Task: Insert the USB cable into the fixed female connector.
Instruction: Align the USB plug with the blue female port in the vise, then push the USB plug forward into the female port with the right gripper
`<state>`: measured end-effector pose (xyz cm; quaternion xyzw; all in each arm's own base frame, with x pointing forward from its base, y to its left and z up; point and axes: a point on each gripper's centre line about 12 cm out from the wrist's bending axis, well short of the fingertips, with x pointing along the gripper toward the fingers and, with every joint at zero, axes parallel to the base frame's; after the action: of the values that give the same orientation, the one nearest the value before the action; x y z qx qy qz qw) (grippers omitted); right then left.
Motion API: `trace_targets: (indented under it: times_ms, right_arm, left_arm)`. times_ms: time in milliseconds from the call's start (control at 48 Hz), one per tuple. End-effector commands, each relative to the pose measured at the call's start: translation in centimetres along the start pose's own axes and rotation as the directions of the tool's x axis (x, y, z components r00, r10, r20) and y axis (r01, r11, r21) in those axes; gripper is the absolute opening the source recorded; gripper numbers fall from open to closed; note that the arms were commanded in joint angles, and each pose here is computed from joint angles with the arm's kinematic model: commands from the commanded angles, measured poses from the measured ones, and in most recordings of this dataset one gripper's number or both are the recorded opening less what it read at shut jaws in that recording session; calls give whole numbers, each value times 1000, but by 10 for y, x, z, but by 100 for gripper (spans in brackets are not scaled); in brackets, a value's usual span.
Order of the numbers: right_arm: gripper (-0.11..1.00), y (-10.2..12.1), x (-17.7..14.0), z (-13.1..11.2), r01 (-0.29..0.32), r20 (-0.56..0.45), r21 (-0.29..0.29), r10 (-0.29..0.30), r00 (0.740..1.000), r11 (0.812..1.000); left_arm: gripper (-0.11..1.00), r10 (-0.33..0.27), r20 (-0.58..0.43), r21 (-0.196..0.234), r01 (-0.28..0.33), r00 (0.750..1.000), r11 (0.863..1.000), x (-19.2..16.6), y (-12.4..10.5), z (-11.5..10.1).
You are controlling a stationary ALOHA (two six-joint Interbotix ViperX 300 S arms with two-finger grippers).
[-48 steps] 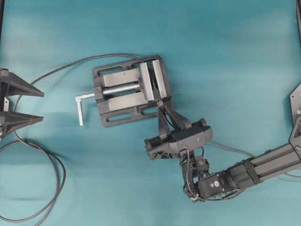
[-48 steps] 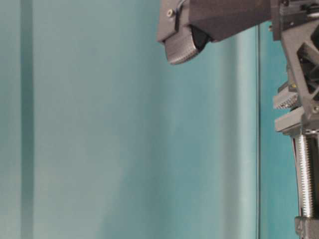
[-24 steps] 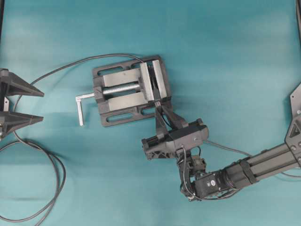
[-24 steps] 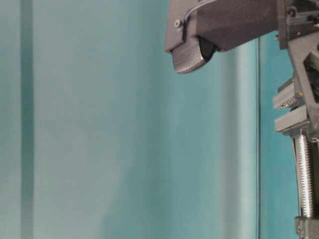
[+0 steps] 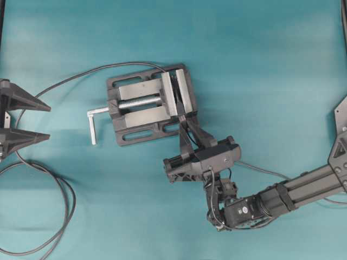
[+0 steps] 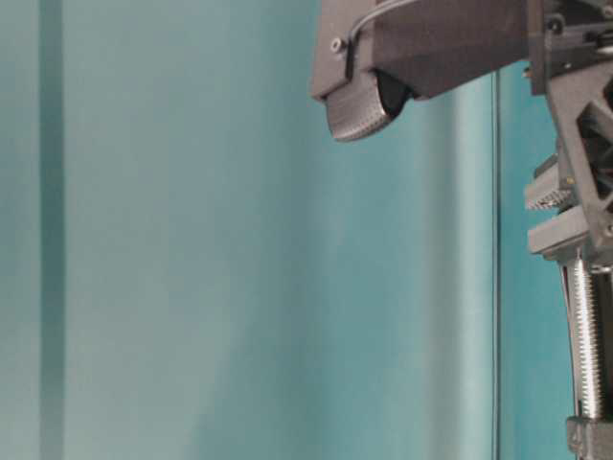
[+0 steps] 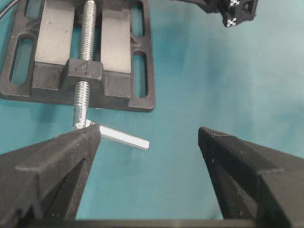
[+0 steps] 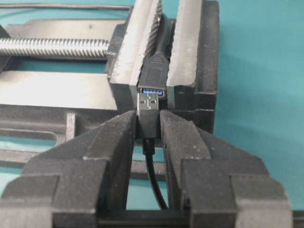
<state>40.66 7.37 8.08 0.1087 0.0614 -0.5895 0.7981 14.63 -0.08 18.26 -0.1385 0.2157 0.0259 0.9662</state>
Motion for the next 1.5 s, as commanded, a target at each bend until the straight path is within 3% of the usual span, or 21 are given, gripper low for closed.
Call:
trace_targets:
  times_ms: [0,666,1478]
  right_arm:
    - [21,3,0,11,7,3,30,-7,1000,1000]
    - [21,-2,2,9,43,-18,32,-43,999,999]
    - [21,4,20,18,84,-11,74,-84,996,994]
  left_arm:
    - [99,-3,20,-8,3,1000,1000,0,-2,7]
    - [99,-3,20,-8,3,1000,1000,0,-2,7]
    - [99,-3,21,-8,3,1000,1000,0,-2,7]
